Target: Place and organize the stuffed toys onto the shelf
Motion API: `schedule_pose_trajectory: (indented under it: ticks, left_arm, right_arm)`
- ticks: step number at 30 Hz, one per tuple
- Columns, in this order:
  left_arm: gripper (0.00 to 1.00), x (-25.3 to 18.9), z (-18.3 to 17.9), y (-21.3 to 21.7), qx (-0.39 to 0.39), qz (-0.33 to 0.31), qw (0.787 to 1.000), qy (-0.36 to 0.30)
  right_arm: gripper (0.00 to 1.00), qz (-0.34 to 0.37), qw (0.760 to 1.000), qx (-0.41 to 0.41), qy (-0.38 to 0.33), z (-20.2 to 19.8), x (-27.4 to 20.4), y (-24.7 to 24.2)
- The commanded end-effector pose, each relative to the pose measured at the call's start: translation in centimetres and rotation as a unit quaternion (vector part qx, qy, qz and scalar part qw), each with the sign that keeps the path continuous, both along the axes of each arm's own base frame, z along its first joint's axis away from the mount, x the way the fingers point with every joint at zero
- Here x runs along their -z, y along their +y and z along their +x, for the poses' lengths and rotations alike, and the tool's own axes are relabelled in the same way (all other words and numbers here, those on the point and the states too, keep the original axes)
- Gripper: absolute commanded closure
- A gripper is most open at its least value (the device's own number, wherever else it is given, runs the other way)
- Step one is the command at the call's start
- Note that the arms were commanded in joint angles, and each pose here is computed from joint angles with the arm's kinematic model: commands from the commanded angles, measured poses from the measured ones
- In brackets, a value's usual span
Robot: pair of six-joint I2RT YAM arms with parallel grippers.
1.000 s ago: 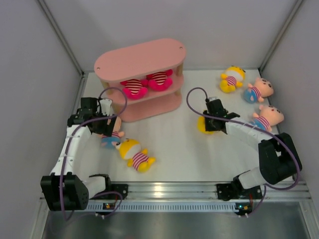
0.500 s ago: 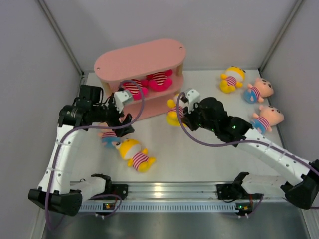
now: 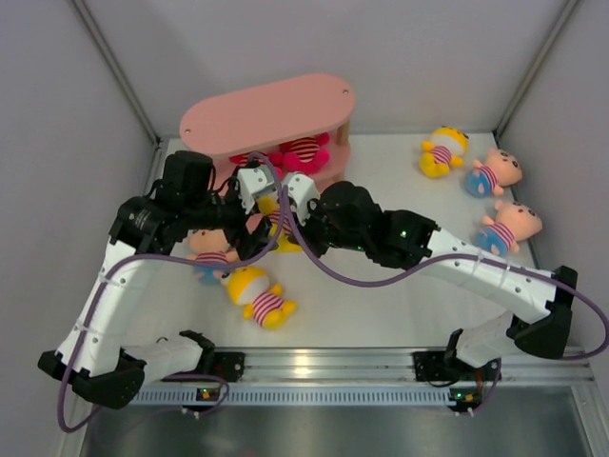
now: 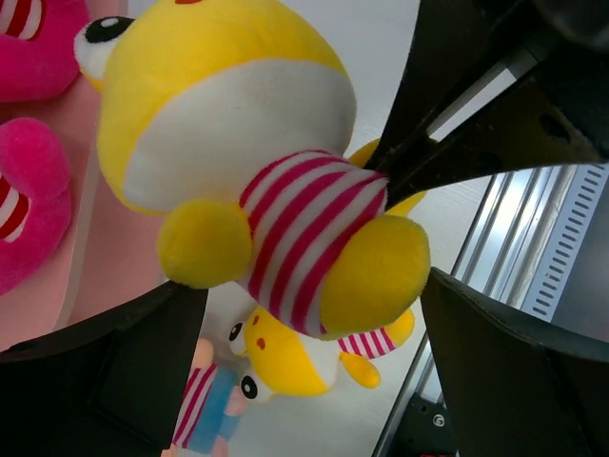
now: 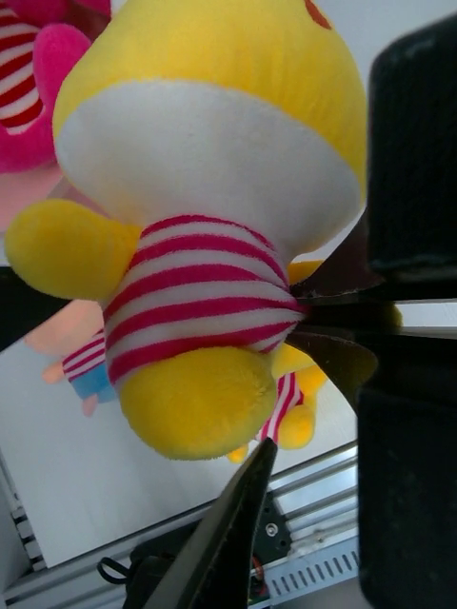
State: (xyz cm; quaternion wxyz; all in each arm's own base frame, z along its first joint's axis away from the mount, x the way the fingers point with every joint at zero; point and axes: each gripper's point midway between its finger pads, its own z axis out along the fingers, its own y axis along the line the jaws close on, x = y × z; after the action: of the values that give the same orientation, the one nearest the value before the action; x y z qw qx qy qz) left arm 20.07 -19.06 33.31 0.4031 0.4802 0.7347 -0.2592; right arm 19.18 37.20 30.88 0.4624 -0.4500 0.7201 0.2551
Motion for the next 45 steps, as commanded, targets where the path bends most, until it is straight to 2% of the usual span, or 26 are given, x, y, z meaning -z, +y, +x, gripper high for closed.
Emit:
schedule_pose_trajectory:
  ticks: [1, 2, 4, 5, 7, 8, 9, 12, 13, 14, 16, 17, 18, 21, 22, 24, 26, 28, 31, 34, 35, 36, 39, 41, 42, 45]
  left_arm:
    - [0.01, -2.4, 1.1, 0.0, -0.017, -0.013, 0.998, -0.051]
    - [0.05, -2.5, 1.3, 0.1, -0.021, -0.014, 0.998, -0.053]
    - [0.24, -2.5, 1.6, 0.0, -0.024, -0.012, 0.998, -0.055]
    - [0.44, -2.3, 1.7, 0.1, -0.024, -0.009, 0.998, -0.056]
    - [0.61, -2.3, 1.7, -0.1, -0.02, -0.009, 0.998, -0.056]
    - [0.88, -2.3, 1.6, -0.2, -0.016, -0.011, 0.998, -0.054]
    - [1.0, -2.6, 1.4, -0.4, -0.011, -0.018, 0.998, -0.053]
    - [1.0, -3.9, 1.2, -0.6, -0.012, -0.036, 0.998, -0.058]
    - [1.0, -4.9, 1.4, -0.6, -0.022, -0.048, 0.996, -0.067]
    - [1.0, -5.5, 1.7, -0.5, -0.032, -0.052, 0.995, -0.076]
    - [1.0, -8.3, 2.9, 0.3, -0.076, -0.066, 0.988, -0.12]
    - [1.0, -9.3, 3.3, 0.8, -0.095, -0.069, 0.984, -0.136]
    - [1.0, -10.5, 3.9, 1.4, -0.12, -0.071, 0.978, -0.154]
    - [1.0, -15.7, 4.5, 3.1, -0.174, -0.103, 0.956, -0.211]
    - [1.0, -18.2, 4.5, 3.7, -0.191, -0.124, 0.944, -0.237]
    - [1.0, -19.7, 5.6, 4.9, -0.239, -0.129, 0.928, -0.257]
    - [1.0, -21.3, 7.5, 7.0, -0.305, -0.125, 0.898, -0.292]
    - [1.0, -21.4, 9.5, 7.4, -0.33, -0.109, 0.883, -0.316]
    - [1.0, -19.9, 12.4, 7.1, -0.346, -0.079, 0.879, -0.318]
    - [1.0, -17.7, 15.3, 6.6, -0.346, -0.076, 0.891, -0.284]
    - [1.0, -17.0, 16.1, 6.4, -0.316, -0.091, 0.907, -0.265]
    - [1.0, -16.4, 16.6, 6.7, -0.312, -0.113, 0.913, -0.237]
    - [1.0, -14.3, 18.1, 9.3, -0.29, -0.129, 0.928, -0.194]
    - [1.0, -12.9, 18.5, 9.9, -0.272, -0.13, 0.937, -0.175]
    - [1.0, -11.8, 17.8, 8.8, -0.227, -0.14, 0.951, -0.155]
    - [1.0, -10.6, 16.7, 8.4, -0.182, -0.159, 0.962, -0.126]
  right_arm:
    - [1.0, 0.019, 0.999, -0.042, -0.022, -1.7, -3.0, 1.0]
    - [1.0, 0.021, 0.998, -0.046, -0.024, -1.9, -3.1, 1.2]
    - [1.0, 0.033, 0.998, -0.051, -0.033, -2.0, -3.9, 1.4]
    - [1.0, 0.036, 0.997, -0.055, -0.034, -2.2, -4.1, 1.4]
    - [1.0, 0.048, 0.996, -0.057, -0.04, -2.4, -4.9, 1.3]
    - [1.0, 0.058, 0.995, -0.069, -0.041, -2.8, -5.4, 1.4]
    - [1.0, 0.066, 0.994, -0.071, -0.045, -3.0, -5.9, 1.2]
    - [0.98, 0.083, 0.993, -0.069, -0.055, -3.0, -6.8, 0.8]
    - [0.82, 0.083, 0.993, -0.062, -0.057, -2.9, -6.6, 0.6]
    - [0.75, 0.102, 0.991, -0.047, -0.067, -2.6, -7.9, 0.0]
    - [0.53, 0.107, 0.991, -0.013, -0.079, -1.8, -8.0, -1.1]
    - [0.47, 0.125, 0.989, -0.001, -0.085, -1.9, -9.2, -2.1]
    - [0.36, 0.132, 0.987, 0.009, -0.09, -1.7, -9.2, -2.5]
    - [0.22, 0.17, 0.979, 0.04, -0.106, -1.7, -10.7, -5.2]
    - [0.21, 0.179, 0.976, 0.051, -0.111, -1.7, -11.1, -5.9]
    - [0.18, 0.196, 0.97, 0.076, -0.122, -1.6, -11.6, -7.9]
    - [0.17, 0.199, 0.968, 0.09, -0.126, -1.7, -11.5, -9.3]
    - [0.15, 0.196, 0.966, 0.104, -0.129, -1.5, -11.4, -10.2]
    - [0.13, 0.178, 0.969, 0.114, -0.124, -0.9, -10.1, -10.3]
    - [0.12, 0.158, 0.976, 0.111, -0.105, -0.2, -8.5, -9.9]
    - [0.12, 0.154, 0.977, 0.11, -0.1, 0.0, -7.9, -9.9]
    - [0.12, 0.154, 0.979, 0.098, -0.092, -0.1, -7.6, -9.6]
    - [0.13, 0.16, 0.981, 0.093, -0.064, 0.7, -6.1, -9.8]
    - [0.13, 0.167, 0.979, 0.104, -0.051, 1.6, -5.2, -10.4]
    - [0.13, 0.171, 0.978, 0.107, -0.044, 2.1, -5.0, -10.7]
    - [0.14, 0.173, 0.978, 0.11, -0.037, 2.6, -4.3, -11.1]
